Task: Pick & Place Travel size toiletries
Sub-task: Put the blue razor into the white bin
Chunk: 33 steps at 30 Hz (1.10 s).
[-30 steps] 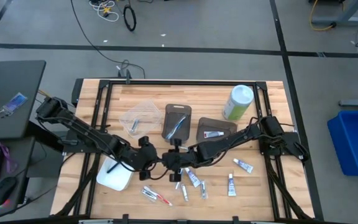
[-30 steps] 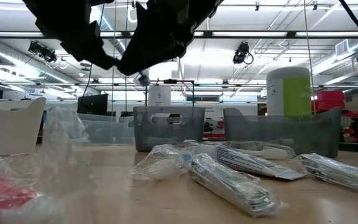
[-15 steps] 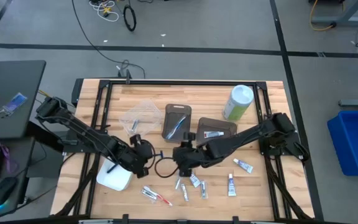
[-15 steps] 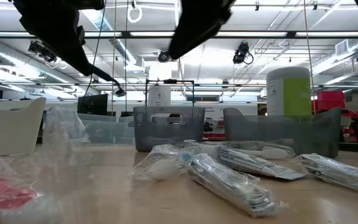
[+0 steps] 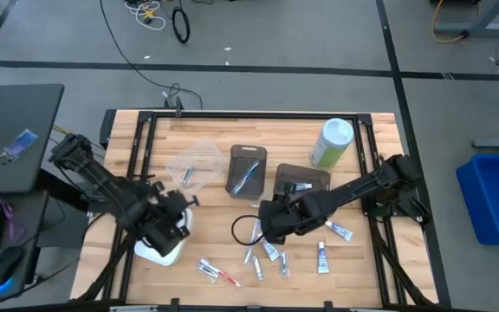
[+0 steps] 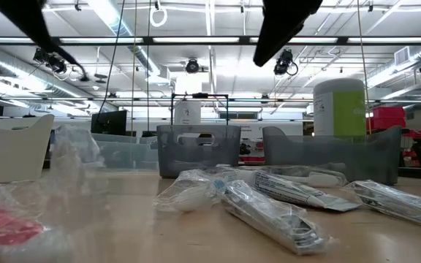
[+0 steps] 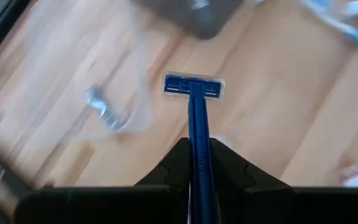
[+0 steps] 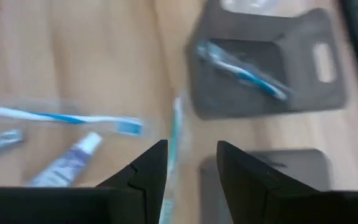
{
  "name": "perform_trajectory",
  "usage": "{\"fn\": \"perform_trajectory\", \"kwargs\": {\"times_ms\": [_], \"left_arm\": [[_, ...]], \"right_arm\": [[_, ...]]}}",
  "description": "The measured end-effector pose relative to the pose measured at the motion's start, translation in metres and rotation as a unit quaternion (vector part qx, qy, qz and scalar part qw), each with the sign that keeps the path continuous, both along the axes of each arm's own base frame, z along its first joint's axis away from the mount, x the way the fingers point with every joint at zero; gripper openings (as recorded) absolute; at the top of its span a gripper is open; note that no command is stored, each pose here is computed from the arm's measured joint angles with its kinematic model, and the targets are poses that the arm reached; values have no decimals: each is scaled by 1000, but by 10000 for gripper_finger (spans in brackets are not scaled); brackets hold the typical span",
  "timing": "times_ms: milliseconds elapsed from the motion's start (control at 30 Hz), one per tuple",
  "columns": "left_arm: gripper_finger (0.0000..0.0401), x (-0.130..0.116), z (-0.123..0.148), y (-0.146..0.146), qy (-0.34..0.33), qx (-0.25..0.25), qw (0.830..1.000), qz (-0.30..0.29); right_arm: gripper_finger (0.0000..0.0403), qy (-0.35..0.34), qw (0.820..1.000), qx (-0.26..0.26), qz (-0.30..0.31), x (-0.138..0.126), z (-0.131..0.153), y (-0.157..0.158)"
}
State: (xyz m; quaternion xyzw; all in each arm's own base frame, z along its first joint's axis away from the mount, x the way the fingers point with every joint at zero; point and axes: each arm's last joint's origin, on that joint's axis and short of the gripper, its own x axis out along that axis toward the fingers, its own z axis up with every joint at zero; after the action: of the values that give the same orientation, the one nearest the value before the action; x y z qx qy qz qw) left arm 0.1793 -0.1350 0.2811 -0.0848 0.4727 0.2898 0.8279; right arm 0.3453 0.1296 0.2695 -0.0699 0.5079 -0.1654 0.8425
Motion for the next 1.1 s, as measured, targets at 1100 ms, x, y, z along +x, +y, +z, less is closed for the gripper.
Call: {"fn": "perform_trajectory", "kwargs": {"times_ms": [1100], "left_arm": [[99, -42, -83, -40, -6, -103, 967, 234]], "right_arm": [[146, 17, 1000, 4, -15, -2, -21, -10]]}}
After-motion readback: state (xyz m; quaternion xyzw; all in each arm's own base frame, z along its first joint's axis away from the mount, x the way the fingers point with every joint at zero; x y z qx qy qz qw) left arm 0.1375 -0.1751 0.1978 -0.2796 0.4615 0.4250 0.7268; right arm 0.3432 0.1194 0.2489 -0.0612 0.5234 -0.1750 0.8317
